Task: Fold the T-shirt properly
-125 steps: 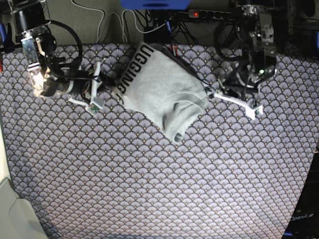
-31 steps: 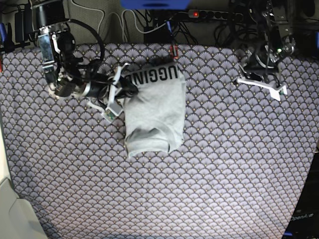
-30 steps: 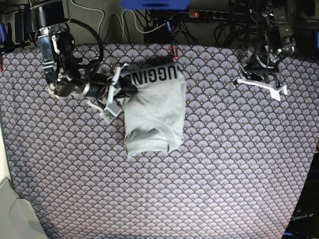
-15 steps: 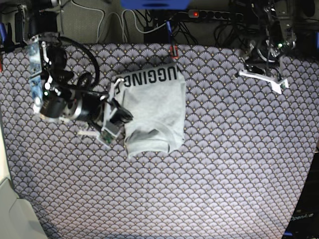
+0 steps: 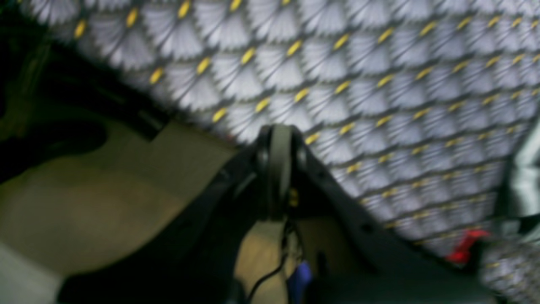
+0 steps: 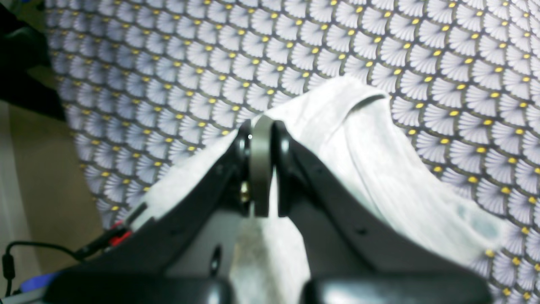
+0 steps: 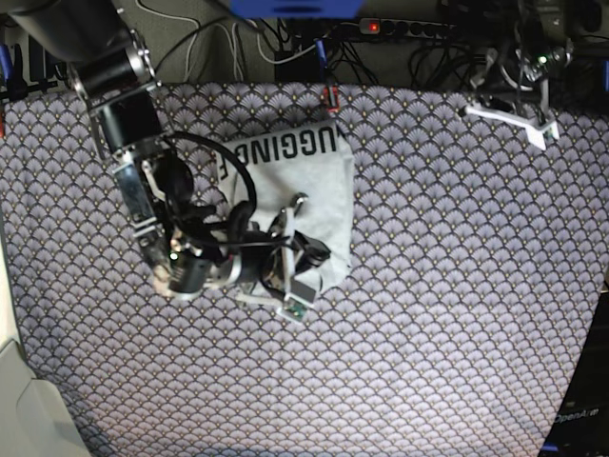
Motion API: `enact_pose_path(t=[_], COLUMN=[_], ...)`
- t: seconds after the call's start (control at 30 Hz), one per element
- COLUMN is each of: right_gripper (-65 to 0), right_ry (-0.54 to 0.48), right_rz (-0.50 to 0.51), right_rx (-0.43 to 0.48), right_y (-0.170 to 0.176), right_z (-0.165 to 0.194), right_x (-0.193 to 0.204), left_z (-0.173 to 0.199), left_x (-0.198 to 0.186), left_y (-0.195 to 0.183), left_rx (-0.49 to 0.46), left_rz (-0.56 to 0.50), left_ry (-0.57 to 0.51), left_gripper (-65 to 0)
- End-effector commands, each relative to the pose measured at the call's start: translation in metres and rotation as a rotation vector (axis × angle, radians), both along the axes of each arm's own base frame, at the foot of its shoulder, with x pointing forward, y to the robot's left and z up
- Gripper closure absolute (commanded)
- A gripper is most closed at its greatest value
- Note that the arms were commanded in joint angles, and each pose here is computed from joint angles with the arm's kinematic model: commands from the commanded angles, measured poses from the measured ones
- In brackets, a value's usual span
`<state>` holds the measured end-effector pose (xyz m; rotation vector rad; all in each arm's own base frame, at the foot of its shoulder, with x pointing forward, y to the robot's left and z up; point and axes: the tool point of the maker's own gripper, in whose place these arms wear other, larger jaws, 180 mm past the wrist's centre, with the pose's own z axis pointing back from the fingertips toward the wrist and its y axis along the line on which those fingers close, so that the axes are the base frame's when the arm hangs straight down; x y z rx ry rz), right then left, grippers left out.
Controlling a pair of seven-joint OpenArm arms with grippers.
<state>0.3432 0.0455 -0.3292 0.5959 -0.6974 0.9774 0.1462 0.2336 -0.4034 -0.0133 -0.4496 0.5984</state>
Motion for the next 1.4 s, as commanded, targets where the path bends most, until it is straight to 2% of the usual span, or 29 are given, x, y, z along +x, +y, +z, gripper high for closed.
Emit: enact_pose_path(t=[0.0,0.13,0.4,0.6,0.67,0.73,0.83,0.9,1.03,1.2,1.37], right_gripper=[0.0,0.0,0.0,0.0,0.0,0.0,0.0,0.0,0.0,0.0,0.0], right_ry=[-0.026,0.054,0.182,0.232,0.231,0.214,0.125,0.076,-0.043,-0.121,-0.121], right_rz=[-0.003,-0.07,-0.204,-0.244,-0.227,-0.202,-0.125,-0.074,-0.03,-0.016,-0.028], right_rx=[0.037,0.047,0.08,0.114,0.102,0.087,0.062,0.031,0.034,-0.047,-0.128], right_y=[0.005,-0.005,-0.025,-0.023,-0.02,-0.016,-0.006,-0.005,-0.004,-0.036,-0.077], right_z=[0.012,-0.011,-0.05,-0.068,-0.068,-0.063,-0.032,-0.017,0.02,0.028,0.016], right_x=[0.014,0.037,0.061,0.057,0.054,0.055,0.056,0.045,0.019,-0.021,-0.067], left_z=[0.005,0.001,0.002,0.002,0.002,0.002,0.002,0.002,0.009,0.01,0.012], left_x=[0.0,-0.011,-0.008,-0.008,-0.008,-0.008,-0.009,-0.009,-0.006,-0.013,-0.023], left_y=[0.002,0.003,0.002,0.002,0.002,0.002,0.001,0.001,0.001,0.01,0.024], left_rx=[0.013,0.015,0.012,0.012,0.012,0.012,0.012,0.013,0.02,0.048,0.12], left_rz=[-0.005,-0.004,-0.005,-0.007,-0.007,-0.007,-0.007,-0.008,-0.017,-0.04,-0.071], left_ry=[-0.015,0.013,0.005,0.007,0.007,0.007,0.007,0.007,-0.01,0.009,-0.001], left_gripper=[-0.2,-0.2,-0.2,-0.2,-0.2,-0.2,-0.2,-0.2,-0.2,-0.2,-0.2])
